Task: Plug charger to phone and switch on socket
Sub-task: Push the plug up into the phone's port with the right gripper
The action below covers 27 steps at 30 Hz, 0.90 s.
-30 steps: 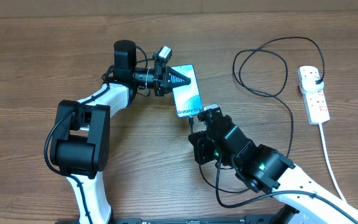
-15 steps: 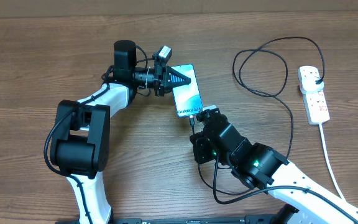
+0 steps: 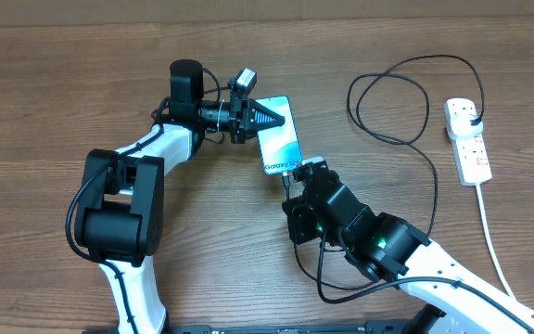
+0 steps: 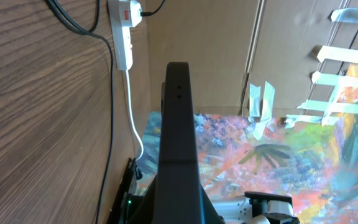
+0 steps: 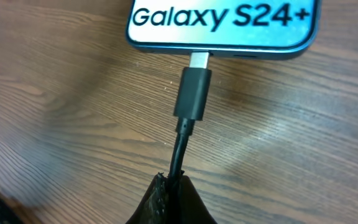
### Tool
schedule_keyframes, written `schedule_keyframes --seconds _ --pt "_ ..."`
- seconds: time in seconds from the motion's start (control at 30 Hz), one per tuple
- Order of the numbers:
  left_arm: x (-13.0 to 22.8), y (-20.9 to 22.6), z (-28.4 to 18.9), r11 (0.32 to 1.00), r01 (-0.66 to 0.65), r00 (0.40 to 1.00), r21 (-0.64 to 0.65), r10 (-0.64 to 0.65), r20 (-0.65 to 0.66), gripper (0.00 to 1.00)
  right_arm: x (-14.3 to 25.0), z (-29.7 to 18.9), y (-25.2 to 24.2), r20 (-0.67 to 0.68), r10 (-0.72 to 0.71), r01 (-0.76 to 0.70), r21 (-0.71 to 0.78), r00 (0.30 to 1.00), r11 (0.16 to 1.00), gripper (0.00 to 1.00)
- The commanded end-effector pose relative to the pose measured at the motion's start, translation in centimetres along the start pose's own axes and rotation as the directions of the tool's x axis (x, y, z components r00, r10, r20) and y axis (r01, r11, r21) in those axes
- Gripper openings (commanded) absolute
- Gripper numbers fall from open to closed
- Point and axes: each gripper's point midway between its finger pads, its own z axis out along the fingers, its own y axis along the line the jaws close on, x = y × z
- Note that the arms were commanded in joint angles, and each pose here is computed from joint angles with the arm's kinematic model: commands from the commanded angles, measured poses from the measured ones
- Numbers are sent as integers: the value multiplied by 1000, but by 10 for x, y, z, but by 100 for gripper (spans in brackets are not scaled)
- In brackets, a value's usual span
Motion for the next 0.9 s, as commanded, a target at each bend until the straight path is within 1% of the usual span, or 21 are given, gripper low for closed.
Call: schedule_keyframes --seconds 0.0,0.1,0.3,0.5,0.63,0.73,0.87 --pt "13 -12 3 999 -15 996 43 18 -91 4 -18 -5 2 61 114 -114 -4 992 994 4" --pt "13 -12 3 999 -15 996 43 18 -91 4 -18 -5 2 61 163 -163 -7 985 987 4" --pt "13 -12 3 999 -16 996 43 20 -91 4 -21 -5 0 70 164 -164 -2 984 986 4" --pt "13 -12 3 999 -17 996 43 21 -91 4 -31 -6 -15 100 189 -193 25 977 981 4" --pt "13 -12 3 999 -17 996 43 21 -91 4 -36 -6 -11 110 141 -142 -1 984 990 4" --pt "13 -12 3 999 -17 996 43 21 -91 4 -37 -7 -10 115 142 -143 -5 983 990 4" --pt "13 -12 3 999 -8 996 42 12 -91 4 -30 -5 -10 80 142 -142 -4 987 990 4"
